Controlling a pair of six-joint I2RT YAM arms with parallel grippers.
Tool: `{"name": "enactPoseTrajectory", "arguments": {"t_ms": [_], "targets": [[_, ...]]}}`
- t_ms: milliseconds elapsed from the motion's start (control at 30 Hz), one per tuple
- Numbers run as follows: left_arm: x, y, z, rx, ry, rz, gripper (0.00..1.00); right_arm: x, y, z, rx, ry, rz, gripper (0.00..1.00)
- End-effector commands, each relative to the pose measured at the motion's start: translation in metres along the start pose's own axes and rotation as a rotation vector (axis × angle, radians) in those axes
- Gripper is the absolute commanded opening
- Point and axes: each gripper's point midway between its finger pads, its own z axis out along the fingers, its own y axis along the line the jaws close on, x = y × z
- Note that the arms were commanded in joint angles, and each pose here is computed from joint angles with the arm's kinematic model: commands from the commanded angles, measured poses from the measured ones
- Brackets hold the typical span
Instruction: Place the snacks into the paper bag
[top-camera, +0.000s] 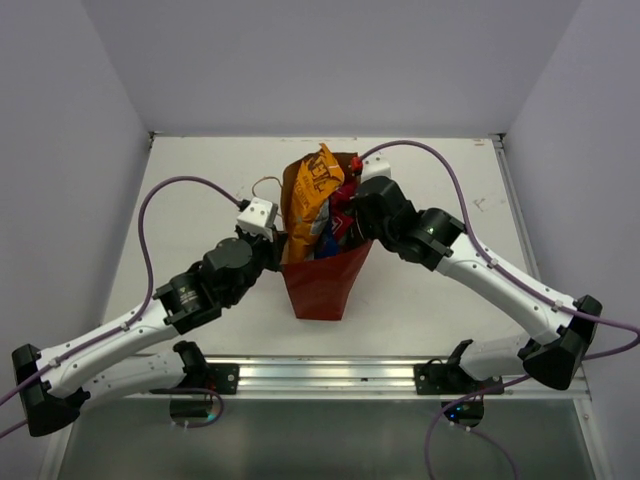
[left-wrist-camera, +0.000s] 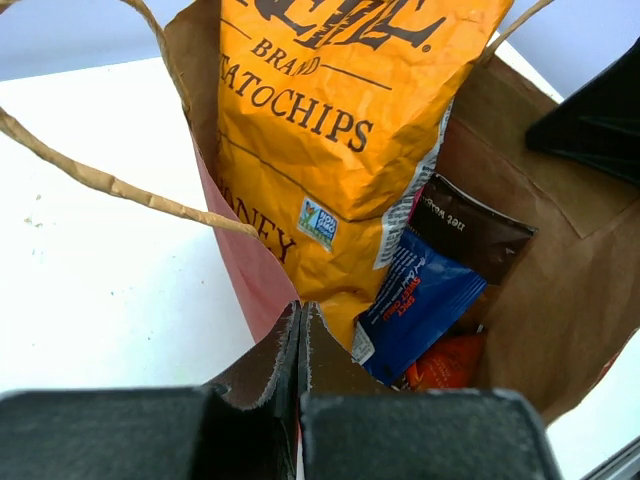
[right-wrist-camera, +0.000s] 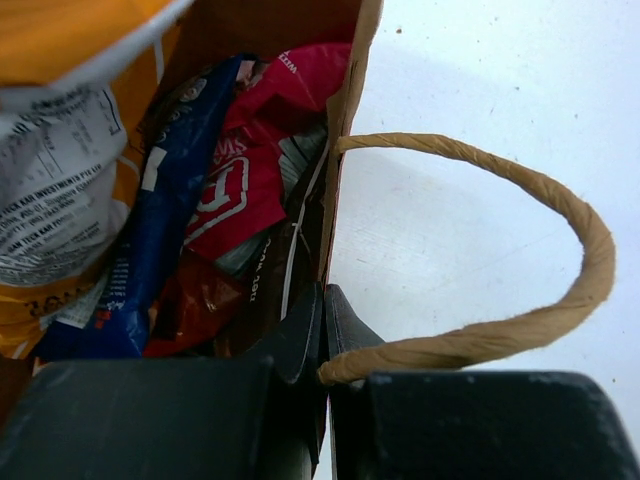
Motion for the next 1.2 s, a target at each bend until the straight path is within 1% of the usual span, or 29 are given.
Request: {"name": "enactPoseTrajectory", "arguments": {"t_ms": [0, 67, 100, 200, 300, 467, 600, 633, 667, 700, 733, 767, 800, 833, 867, 900, 933, 967, 1000, 1033, 1100, 1167], "targets": [[-0.037, -0.010, 0.001, 0.021, -0.101, -0.045, 0.00, -0.010, -0.009, -0.006, 0.024, -0.054, 0.042, 0.00], [-0.025, -0.009, 0.004, 0.021, -0.082, -0.046, 0.00, -0.009, -0.010, -0.007, 0.030, -0.056, 0.041, 0.00], [-0.026, -0.010, 0.003, 0.026, -0.097, -0.057, 0.00, -0.009, -0.011, -0.007, 0.033, -0.057, 0.040, 0.00], [-0.018, -0.008, 0.005, 0.021, -0.083, -0.049, 0.00, -0.004, -0.011, -0.004, 0.035, -0.036, 0.029, 0.00], [-0.022, -0.011, 0.004, 0.033, -0.086, -0.046, 0.00, -0.001, -0.011, -0.003, 0.036, -0.027, 0.029, 0.00], [-0.033, -0.012, 0.002, 0.033, -0.100, -0.045, 0.00, -0.007, -0.013, -0.006, 0.045, -0.050, 0.050, 0.00], [-0.034, -0.020, 0.000, 0.081, -0.104, -0.065, 0.00, -0.008, -0.020, -0.007, 0.079, -0.055, 0.044, 0.00], [-0.033, -0.021, 0.000, 0.089, -0.104, -0.063, 0.00, -0.007, -0.020, -0.005, 0.080, -0.050, 0.041, 0.03], [-0.032, -0.023, 0.000, 0.095, -0.104, -0.064, 0.00, -0.006, -0.020, -0.005, 0.081, -0.048, 0.040, 0.11], [-0.033, -0.026, 0.001, 0.110, -0.106, -0.061, 0.09, -0.006, -0.020, -0.004, 0.084, -0.047, 0.042, 0.29], [-0.035, -0.028, 0.001, 0.120, -0.111, -0.059, 0.18, -0.005, -0.020, -0.005, 0.084, -0.047, 0.045, 0.36], [-0.036, -0.029, 0.001, 0.127, -0.115, -0.057, 0.25, -0.006, -0.021, -0.006, 0.086, -0.051, 0.049, 0.44], [-0.039, -0.032, 0.000, 0.139, -0.125, -0.055, 0.40, -0.007, -0.021, -0.006, 0.082, -0.057, 0.052, 0.54], [-0.041, -0.032, -0.001, 0.141, -0.130, -0.051, 0.49, -0.008, -0.022, -0.007, 0.084, -0.064, 0.051, 0.63], [-0.042, -0.033, -0.001, 0.142, -0.133, -0.047, 0.56, -0.011, -0.026, -0.010, 0.095, -0.080, 0.060, 0.66], [-0.045, -0.032, -0.002, 0.138, -0.141, -0.039, 0.68, -0.014, -0.027, -0.012, 0.097, -0.090, 0.062, 0.68], [-0.059, -0.033, -0.004, 0.144, -0.184, -0.056, 0.70, -0.018, -0.029, -0.015, 0.098, -0.106, 0.064, 0.71], [-0.064, -0.033, -0.005, 0.141, -0.196, -0.054, 0.73, -0.022, -0.031, -0.019, 0.101, -0.120, 0.071, 0.72], [-0.070, -0.030, -0.007, 0.131, -0.215, -0.051, 0.79, -0.024, -0.035, -0.021, 0.111, -0.129, 0.070, 0.72], [-0.078, -0.030, -0.009, 0.128, -0.233, -0.054, 0.81, -0.030, -0.036, -0.025, 0.111, -0.146, 0.074, 0.73], [-0.090, -0.025, -0.014, 0.107, -0.261, -0.055, 0.83, -0.038, -0.043, -0.035, 0.118, -0.179, 0.089, 0.74], [-0.111, -0.017, -0.027, 0.090, -0.315, -0.066, 0.84, -0.047, -0.051, -0.048, 0.122, -0.207, 0.104, 0.74]]}}
